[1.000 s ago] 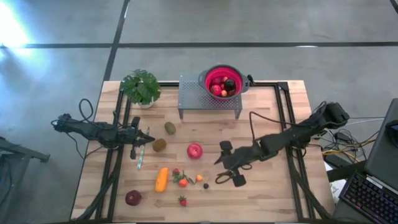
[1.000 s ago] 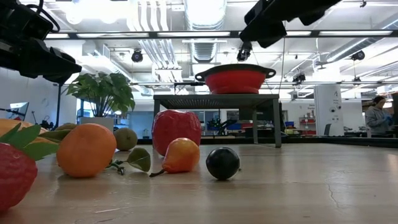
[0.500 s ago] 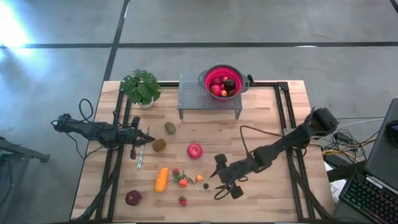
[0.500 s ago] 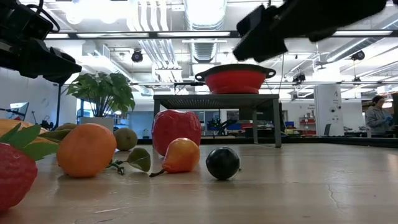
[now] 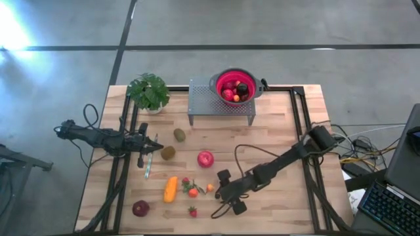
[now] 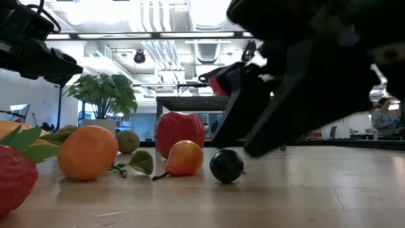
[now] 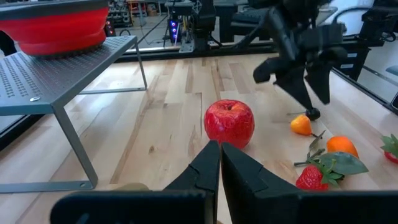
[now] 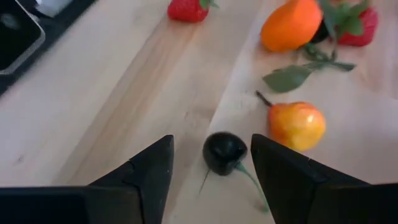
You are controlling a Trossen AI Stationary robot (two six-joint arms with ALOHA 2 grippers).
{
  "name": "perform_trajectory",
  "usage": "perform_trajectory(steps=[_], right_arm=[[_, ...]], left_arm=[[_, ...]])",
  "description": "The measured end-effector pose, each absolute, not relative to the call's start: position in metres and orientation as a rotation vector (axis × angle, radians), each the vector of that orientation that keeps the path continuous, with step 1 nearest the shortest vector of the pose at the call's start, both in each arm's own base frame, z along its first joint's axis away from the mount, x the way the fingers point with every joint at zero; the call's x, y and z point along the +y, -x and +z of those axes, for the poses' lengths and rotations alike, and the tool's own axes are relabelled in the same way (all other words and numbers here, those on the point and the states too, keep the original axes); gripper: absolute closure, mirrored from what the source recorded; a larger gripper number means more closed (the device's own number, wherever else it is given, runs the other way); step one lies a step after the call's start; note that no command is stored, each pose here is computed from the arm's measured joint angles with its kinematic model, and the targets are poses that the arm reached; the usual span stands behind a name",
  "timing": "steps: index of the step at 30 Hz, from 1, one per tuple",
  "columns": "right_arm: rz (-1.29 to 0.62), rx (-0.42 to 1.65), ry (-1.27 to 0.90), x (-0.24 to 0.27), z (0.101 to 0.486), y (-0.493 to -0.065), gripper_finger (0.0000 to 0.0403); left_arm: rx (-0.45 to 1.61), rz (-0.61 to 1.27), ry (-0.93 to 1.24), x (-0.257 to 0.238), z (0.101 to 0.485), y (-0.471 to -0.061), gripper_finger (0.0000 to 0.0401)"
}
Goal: Pick & Place Fruit
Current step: Put the black cherry into the strainer bowl on the shelf
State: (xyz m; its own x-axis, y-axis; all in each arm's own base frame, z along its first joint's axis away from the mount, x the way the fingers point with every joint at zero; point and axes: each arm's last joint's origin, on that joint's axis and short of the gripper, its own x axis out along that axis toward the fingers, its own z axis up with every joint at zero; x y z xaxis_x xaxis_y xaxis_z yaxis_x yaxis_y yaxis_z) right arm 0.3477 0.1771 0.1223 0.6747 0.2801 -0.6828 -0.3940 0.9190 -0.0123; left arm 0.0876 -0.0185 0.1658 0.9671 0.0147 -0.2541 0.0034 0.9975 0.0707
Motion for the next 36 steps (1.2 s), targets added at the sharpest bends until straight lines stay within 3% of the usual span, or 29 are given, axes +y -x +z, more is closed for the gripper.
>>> perform_trajectory(steps=[12,26,36], right_arm=[[0.367,0.849,0.189,0.186,0.108,-0.366,0.0198],[0.361,0.897,0.193,0.183,0.118,-0.359,0.0299],[0.356,0.941,0.211,0.181,0.126,-0.353,0.0268]], left_arm=[[0.258,0.006,-0.071,-0.019,0.166,-0.088,0.038],[0.258,0.006,-0.071,-0.019,0.166,-0.088,0.038],[0.258,0.006,-0.071,-0.019,0.166,-0.088,0.038]])
